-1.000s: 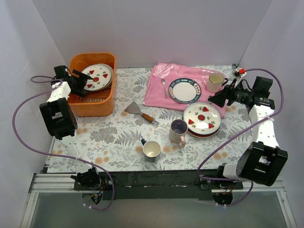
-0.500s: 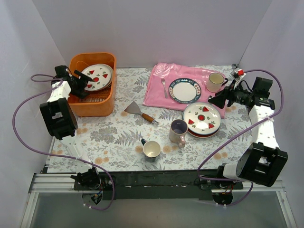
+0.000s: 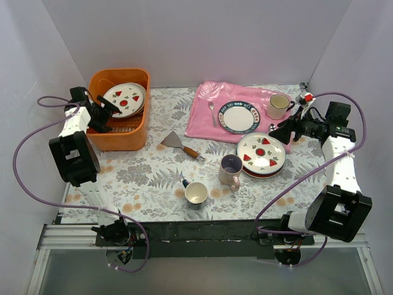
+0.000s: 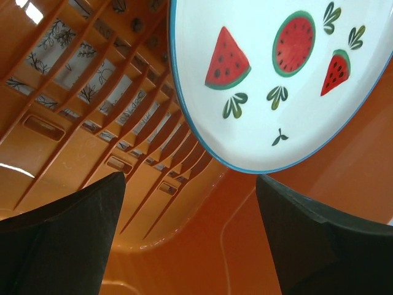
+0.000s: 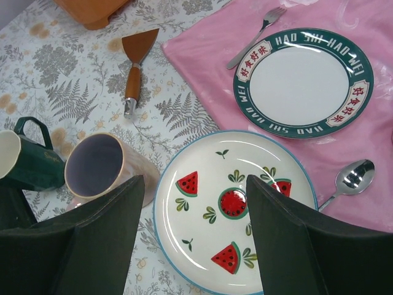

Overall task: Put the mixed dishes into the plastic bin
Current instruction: Place the plate in the plastic bin.

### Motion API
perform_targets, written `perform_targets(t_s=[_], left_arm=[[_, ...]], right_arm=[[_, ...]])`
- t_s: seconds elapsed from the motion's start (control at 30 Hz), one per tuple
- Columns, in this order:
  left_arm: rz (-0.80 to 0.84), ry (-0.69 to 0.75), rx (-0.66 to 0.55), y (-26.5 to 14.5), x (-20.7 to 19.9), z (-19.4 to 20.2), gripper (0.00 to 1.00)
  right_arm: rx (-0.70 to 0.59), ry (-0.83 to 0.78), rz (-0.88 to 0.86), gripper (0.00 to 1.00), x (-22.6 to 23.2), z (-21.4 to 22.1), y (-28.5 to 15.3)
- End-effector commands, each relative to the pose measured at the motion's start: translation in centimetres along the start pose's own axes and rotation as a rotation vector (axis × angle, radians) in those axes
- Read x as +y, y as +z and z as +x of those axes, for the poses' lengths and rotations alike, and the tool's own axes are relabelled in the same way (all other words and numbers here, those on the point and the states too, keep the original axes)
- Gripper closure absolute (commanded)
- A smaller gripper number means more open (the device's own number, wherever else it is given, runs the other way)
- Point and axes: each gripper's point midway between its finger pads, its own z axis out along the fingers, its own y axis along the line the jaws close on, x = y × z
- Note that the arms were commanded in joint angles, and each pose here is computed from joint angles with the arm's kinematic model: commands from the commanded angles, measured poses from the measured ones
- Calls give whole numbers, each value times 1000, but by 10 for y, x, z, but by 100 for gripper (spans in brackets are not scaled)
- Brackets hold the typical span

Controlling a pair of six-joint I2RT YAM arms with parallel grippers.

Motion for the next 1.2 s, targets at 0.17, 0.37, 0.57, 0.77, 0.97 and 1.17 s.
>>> perform_targets(t_s=[0.17, 0.37, 0.57, 0.77, 0.97, 1.17], left_arm=[[71, 78, -135, -59, -28, -22, 12], [131, 112, -203, -89, -46, -28, 12], [163, 148, -295, -126, -60, -36, 11], [196, 169, -367, -161, -74, -42, 11], [223, 179, -406, -184, -85, -43, 2], [267, 203, -405, -196, -99, -33, 2]], right_arm=[[-8, -143, -23, 25, 13, -20, -5], [25, -200, -42, 25, 19, -15, -3], [56, -273, -61, 25, 27, -14, -1], [77, -357, -95, 24, 35, -12, 0], [118, -472, -132, 24, 45, -6, 3], [158, -550, -171, 22, 57, 3, 4]])
